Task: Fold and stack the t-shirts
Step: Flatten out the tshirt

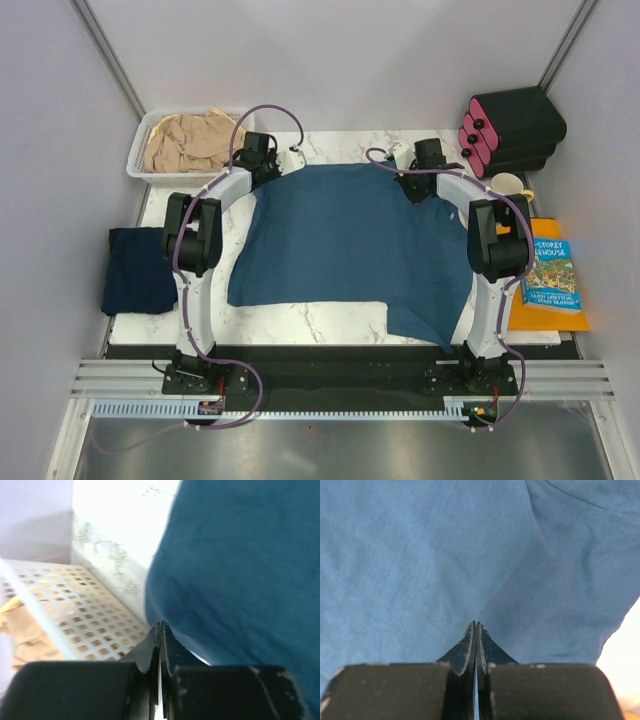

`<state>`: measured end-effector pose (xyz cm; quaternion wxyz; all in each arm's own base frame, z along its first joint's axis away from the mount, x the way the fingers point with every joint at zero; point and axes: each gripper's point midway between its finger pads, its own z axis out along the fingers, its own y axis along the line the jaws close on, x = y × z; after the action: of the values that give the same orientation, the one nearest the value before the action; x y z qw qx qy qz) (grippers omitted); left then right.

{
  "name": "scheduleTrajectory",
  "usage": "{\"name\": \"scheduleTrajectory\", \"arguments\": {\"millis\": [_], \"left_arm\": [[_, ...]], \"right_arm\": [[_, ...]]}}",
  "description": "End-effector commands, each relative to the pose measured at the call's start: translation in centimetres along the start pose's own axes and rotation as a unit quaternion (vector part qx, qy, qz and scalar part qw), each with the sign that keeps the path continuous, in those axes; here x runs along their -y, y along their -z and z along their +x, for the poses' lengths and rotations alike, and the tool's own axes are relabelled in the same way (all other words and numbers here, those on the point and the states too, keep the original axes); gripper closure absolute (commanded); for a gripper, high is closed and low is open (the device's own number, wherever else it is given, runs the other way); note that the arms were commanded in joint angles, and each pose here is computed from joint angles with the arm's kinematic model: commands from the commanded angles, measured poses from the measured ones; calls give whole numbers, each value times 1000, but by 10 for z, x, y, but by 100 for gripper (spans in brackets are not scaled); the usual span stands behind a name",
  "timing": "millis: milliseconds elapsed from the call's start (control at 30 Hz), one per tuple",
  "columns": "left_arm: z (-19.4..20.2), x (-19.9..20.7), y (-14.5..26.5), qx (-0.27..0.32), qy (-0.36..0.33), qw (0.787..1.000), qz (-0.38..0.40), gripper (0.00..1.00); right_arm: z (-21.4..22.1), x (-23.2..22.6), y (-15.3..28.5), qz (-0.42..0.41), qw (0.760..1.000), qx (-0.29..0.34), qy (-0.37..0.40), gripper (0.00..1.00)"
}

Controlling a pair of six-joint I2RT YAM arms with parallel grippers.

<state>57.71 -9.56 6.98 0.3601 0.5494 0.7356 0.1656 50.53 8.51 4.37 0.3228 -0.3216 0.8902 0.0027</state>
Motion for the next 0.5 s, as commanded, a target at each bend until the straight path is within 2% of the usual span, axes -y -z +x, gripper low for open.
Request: {"name": "scheduleTrajectory", "arguments": {"millis": [0, 300, 467], "left_arm": [[-17, -45, 5, 3, -47, 997, -63, 98], [3, -27, -7, -37, -110, 993, -32, 98], [2, -19, -11, -37, -123, 992, -18, 98]], "right_arm": [[-18, 7, -5, 5, 999, 29, -14, 100], [-16, 10, -15, 10, 999, 22, -26, 100], [-8, 11, -11, 20, 999, 10, -35, 100]]}}
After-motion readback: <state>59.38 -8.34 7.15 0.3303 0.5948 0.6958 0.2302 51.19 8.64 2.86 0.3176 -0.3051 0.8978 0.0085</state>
